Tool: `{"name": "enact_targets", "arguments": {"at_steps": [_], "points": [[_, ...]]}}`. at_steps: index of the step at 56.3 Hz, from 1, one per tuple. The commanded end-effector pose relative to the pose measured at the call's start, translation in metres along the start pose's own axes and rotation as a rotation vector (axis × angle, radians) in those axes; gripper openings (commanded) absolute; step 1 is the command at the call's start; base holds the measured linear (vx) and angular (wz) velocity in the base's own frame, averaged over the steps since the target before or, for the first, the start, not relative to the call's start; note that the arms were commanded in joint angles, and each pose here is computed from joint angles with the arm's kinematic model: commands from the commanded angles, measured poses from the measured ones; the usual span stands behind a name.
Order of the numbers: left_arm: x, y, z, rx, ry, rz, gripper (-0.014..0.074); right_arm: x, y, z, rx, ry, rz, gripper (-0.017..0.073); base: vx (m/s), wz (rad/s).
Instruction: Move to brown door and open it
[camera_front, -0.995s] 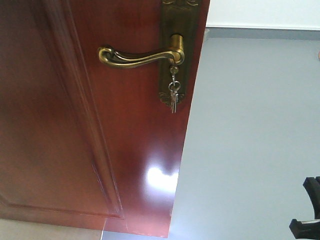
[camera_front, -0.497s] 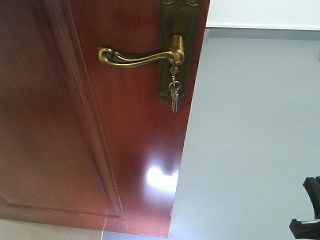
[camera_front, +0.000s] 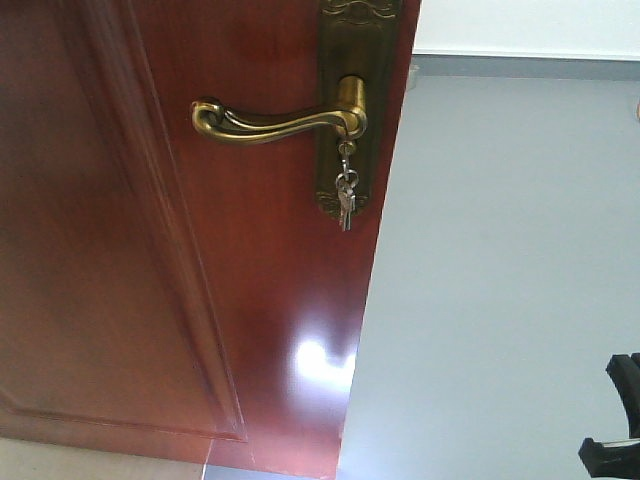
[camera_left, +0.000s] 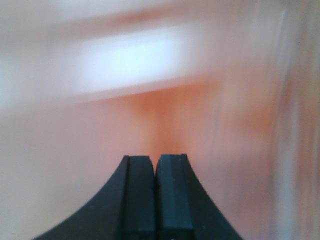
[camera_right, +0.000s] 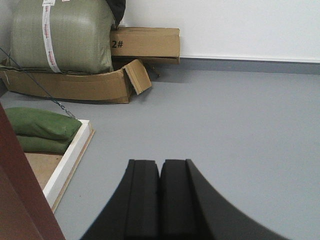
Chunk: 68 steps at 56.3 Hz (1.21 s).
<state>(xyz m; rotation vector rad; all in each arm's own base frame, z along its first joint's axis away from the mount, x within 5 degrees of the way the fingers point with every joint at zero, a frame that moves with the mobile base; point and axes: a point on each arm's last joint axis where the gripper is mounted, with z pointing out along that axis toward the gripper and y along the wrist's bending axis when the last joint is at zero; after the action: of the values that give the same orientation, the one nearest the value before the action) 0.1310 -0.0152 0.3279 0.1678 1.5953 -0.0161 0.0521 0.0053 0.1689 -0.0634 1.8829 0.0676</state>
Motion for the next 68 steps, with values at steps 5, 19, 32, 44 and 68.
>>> {"name": "enact_targets", "arguments": {"at_steps": [5, 19, 32, 44, 68], "points": [[0.034, 0.0, -0.035, -0.047, -0.096, -0.006, -0.0003, -0.006, -0.001, 0.0, 0.008, -0.079, -0.014, 0.0, 0.0, 0.0], [0.11, -0.007, -0.066, -0.063, -0.116, -0.031, -0.0003, -0.006, -0.001, 0.0, 0.008, -0.079, -0.014, 0.0, 0.0, 0.0], [0.124, -0.009, -0.073, -0.057, -0.068, -0.105, -0.0003, -0.006, -0.001, 0.0, 0.009, -0.079, -0.015, 0.0, 0.0, 0.0], [0.125, -0.009, -0.073, -0.057, -0.067, -0.11, -0.0003, -0.006, -0.001, 0.0, 0.008, -0.079, -0.014, 0.0, 0.0, 0.0], [0.125, -0.009, -0.073, -0.057, -0.067, -0.11, -0.0003, -0.006, -0.001, 0.0, 0.008, -0.079, -0.014, 0.0, 0.0, 0.0]]}}
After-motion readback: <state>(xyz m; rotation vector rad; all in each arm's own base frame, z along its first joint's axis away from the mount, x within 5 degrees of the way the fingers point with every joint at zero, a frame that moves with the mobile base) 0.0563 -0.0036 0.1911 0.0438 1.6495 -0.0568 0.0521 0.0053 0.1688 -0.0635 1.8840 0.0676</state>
